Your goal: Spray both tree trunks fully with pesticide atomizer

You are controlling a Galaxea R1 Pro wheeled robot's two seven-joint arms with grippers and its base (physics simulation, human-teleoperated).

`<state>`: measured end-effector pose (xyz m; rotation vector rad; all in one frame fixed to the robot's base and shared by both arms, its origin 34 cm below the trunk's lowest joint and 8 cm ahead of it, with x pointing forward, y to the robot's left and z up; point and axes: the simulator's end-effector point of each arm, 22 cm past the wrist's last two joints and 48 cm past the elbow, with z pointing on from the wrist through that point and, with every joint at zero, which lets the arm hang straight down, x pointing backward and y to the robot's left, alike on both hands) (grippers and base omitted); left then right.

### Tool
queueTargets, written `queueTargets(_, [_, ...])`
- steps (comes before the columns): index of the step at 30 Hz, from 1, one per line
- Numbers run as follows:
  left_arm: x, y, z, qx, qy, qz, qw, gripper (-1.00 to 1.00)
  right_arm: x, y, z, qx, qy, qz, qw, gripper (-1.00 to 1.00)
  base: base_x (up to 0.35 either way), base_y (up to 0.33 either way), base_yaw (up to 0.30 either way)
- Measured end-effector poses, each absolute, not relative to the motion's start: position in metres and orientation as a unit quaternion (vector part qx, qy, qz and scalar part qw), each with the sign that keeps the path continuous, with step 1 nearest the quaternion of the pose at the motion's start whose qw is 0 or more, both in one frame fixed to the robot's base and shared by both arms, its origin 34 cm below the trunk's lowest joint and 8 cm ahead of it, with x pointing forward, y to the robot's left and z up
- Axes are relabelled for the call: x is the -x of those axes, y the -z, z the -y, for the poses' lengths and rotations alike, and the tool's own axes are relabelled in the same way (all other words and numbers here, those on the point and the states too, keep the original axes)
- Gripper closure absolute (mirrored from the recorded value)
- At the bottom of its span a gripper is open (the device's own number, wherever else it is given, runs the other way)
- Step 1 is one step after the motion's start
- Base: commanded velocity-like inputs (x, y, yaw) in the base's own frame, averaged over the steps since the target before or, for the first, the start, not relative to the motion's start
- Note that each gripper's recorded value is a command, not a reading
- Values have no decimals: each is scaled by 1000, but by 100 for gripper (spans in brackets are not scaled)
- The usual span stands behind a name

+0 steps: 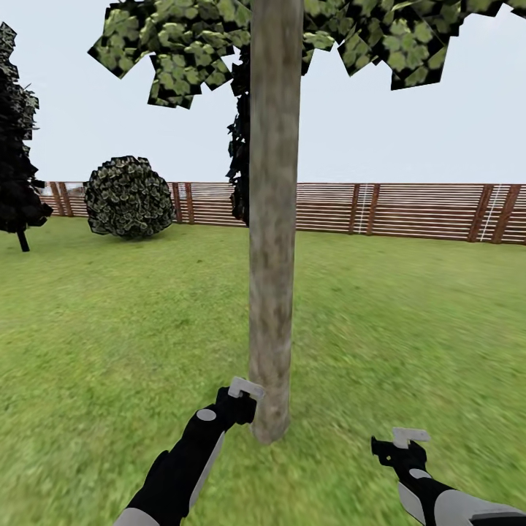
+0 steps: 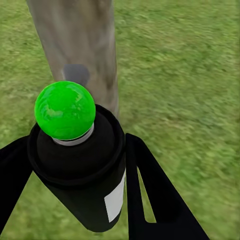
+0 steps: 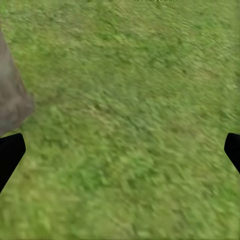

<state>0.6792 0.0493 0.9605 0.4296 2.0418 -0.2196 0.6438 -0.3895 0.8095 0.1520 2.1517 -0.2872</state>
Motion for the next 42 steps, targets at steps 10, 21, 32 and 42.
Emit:
queueTargets(10, [-679,-960,-49,-177,91,-844,498,100,-644,-809,389,-62,117,-876,464,-100,90,-5,0])
queueTargets(21, [-679,-961,-49,-178,91,-844,499,100,-644,-810,389,-62,116,-876,464,-100,108,0,0])
queueTargets(32, [-679,-961,-49,-178,91,-843,499,100,-644,-810,389,-62,117,-876,464,-100,213,0,0])
queueTargets(42, [-679,-960,-49,-178,91,-844,498,100,-644,-809,389,-62,117,-876,464,-100,102,0,0])
